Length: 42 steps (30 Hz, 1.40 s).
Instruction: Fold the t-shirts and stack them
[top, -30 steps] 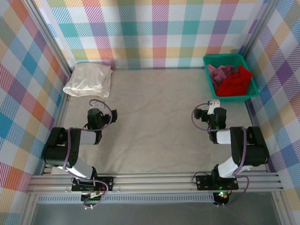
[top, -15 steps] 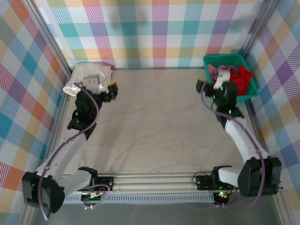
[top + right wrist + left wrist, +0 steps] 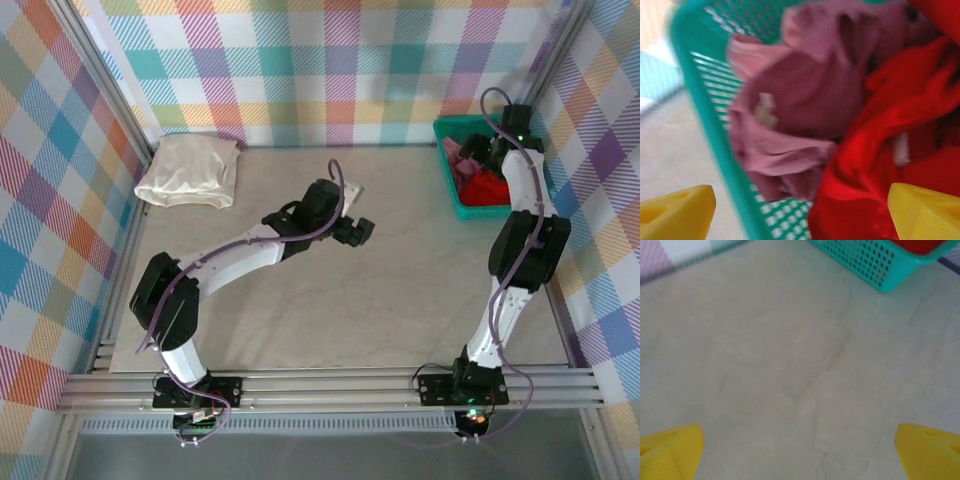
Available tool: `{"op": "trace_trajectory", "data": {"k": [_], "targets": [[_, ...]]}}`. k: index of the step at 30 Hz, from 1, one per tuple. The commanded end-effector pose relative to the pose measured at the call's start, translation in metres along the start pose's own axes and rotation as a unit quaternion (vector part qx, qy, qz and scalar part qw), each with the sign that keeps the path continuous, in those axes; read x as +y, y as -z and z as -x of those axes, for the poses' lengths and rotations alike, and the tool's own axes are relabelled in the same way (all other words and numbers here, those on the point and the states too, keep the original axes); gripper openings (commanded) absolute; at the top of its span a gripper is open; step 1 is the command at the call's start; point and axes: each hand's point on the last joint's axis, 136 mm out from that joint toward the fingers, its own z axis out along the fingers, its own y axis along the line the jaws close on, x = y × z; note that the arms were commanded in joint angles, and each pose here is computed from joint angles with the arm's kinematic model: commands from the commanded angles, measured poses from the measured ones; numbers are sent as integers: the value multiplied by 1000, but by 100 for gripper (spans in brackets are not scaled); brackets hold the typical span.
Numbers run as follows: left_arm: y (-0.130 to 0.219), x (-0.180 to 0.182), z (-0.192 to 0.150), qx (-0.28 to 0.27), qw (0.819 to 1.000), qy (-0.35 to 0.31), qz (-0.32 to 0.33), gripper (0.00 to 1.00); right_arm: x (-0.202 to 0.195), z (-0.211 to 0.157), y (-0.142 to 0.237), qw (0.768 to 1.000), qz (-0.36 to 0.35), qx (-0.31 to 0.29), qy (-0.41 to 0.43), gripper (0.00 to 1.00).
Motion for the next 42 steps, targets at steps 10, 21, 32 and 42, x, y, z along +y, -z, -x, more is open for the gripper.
{"op": "trace_trajectory", "data": {"k": [10, 21, 32, 42], "targets": [[19, 6, 4, -31, 999, 35, 9, 99, 0, -7, -21, 998, -7, 64, 7, 66], [12, 7, -7, -21, 999, 43, 12, 99, 11, 21, 32, 999, 8, 0, 31, 29], [15, 10, -12, -16, 999, 46, 19, 99, -33, 21, 10, 999, -14, 26, -19, 46], [17, 13, -15, -20, 998, 49, 23, 99, -44, 5, -35, 996, 10, 77, -52, 43]]}}
